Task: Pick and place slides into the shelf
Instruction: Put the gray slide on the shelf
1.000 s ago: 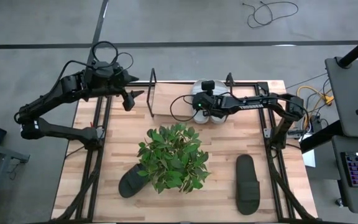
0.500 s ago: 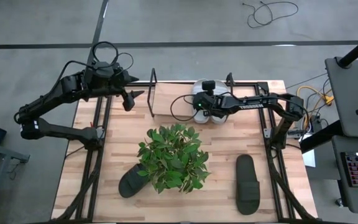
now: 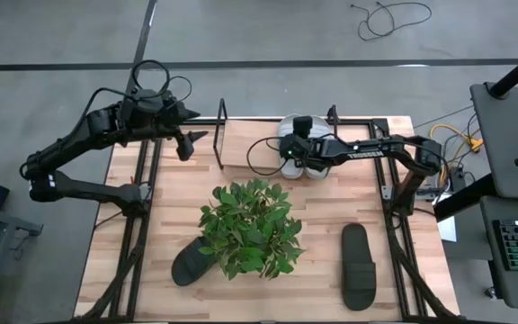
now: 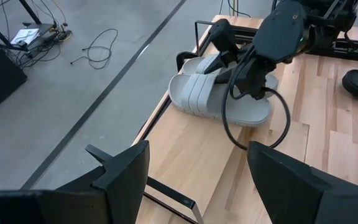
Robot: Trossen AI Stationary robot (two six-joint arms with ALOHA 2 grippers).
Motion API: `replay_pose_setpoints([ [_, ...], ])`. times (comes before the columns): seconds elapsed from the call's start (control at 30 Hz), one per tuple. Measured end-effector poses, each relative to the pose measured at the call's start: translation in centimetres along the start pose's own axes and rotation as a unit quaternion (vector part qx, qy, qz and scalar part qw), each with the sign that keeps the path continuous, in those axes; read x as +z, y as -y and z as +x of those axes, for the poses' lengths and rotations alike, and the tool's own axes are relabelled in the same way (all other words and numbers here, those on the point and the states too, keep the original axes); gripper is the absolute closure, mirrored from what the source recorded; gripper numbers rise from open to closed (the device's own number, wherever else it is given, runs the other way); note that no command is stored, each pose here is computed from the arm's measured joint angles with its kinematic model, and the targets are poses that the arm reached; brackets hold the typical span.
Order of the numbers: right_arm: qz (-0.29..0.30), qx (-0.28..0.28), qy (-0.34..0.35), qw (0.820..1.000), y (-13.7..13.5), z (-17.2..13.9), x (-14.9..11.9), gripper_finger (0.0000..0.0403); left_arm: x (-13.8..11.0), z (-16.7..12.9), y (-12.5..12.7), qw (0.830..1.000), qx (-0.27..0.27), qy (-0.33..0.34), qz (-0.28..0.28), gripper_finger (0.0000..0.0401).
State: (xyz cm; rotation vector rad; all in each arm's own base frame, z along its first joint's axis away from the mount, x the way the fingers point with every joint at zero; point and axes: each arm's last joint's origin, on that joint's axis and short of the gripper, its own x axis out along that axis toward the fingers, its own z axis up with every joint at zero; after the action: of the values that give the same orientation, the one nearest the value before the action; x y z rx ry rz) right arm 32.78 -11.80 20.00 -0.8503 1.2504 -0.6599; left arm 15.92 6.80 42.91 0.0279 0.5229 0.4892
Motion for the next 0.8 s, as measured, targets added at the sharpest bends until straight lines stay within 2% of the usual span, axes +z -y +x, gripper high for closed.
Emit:
replay_pose_setpoints([
  [0.2, 0.043, -0.008, 0.037, 0.998, 1.3, -2.7, 0.0, 0.024, 0.0, 0.0, 0.0, 1.0, 0.0, -0.001, 0.0, 0.0146],
  [0.43, 0.107, 0.013, 0.062, 0.992, 2.7, -5.4, -1.1, 0.0237, -0.1, -0.1, 0.0, 1.0, 0.0, 0.0, 0.0, 0.0146],
  [0.6, 0.146, 0.028, 0.079, 0.986, 3.0, -5.1, -1.0, 0.0244, 0.0, -0.1, 0.0, 1.0, 0.0, 0.002, -0.003, 0.0146],
  [0.8, 0.127, 0.033, 0.044, 0.99, 1.7, -3.0, -0.8, 0.0258, 0.0, -0.1, 0.0, 1.0, 0.0, 0.002, -0.003, 0.0146],
])
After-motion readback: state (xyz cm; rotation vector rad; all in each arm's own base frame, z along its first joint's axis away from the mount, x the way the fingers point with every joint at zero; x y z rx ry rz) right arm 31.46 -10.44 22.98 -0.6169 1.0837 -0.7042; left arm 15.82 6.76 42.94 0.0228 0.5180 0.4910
